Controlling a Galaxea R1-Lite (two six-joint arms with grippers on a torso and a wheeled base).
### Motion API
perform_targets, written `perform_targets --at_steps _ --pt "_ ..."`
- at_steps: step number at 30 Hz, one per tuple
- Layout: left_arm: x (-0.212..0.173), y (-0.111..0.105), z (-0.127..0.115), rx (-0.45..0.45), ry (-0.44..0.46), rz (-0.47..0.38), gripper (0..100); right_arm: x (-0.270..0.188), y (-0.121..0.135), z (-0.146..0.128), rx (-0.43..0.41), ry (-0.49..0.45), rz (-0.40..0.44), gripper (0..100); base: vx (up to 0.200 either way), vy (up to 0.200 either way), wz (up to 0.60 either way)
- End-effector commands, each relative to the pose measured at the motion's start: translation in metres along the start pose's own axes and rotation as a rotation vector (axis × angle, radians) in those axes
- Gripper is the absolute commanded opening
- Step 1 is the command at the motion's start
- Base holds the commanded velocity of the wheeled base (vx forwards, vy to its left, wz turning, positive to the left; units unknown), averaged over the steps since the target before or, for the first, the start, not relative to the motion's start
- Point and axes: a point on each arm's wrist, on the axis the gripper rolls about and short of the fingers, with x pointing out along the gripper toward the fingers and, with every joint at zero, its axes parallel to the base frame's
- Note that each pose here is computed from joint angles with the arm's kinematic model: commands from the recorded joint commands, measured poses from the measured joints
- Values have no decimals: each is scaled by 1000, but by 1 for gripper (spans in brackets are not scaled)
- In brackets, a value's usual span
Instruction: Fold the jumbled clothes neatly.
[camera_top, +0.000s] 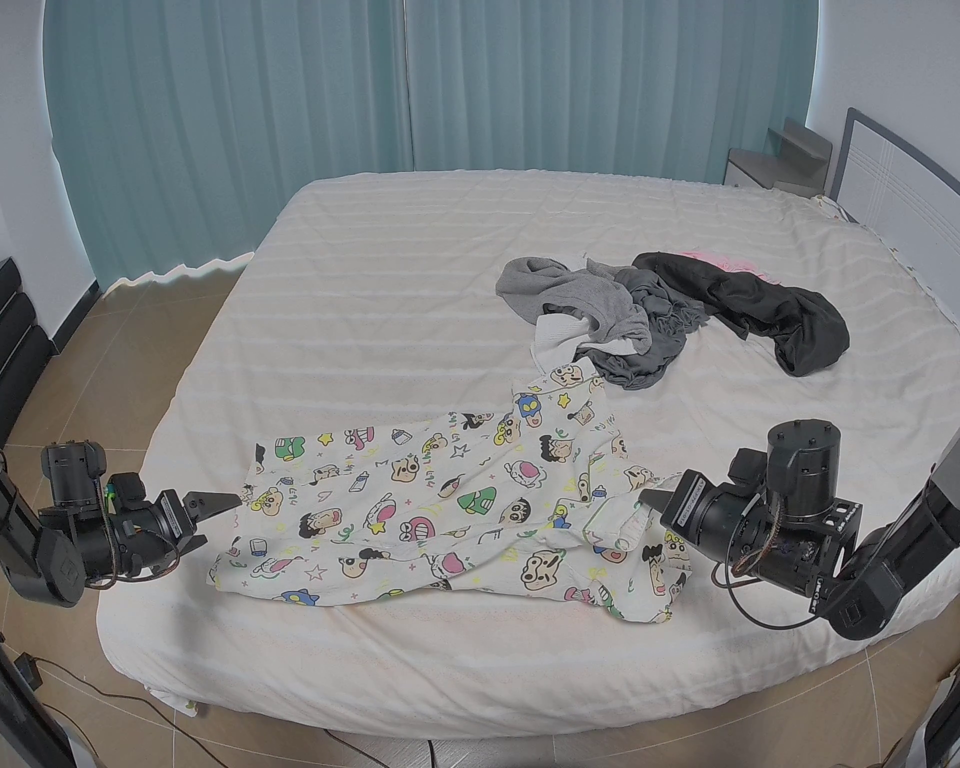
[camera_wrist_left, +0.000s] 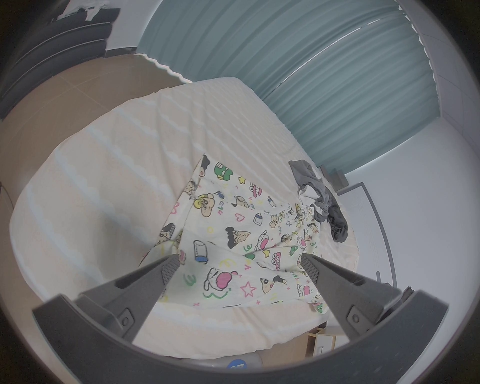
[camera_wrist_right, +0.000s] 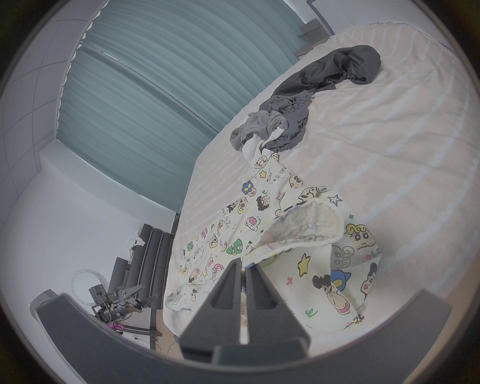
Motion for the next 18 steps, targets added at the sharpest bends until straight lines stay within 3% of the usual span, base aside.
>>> perform_targets --at_steps 1,9,18 --pt "5 -1 3 12 -1 -8 100 2 -1 -1 0 6 -4 0 0 0 0" --pt "26 22 -8 8 77 37 100 2 -1 -2 0 15 3 0 0 0 0" --pt "35 33 -16 -3 120 60 100 2 -2 -2 3 16 2 0 0 0 0"
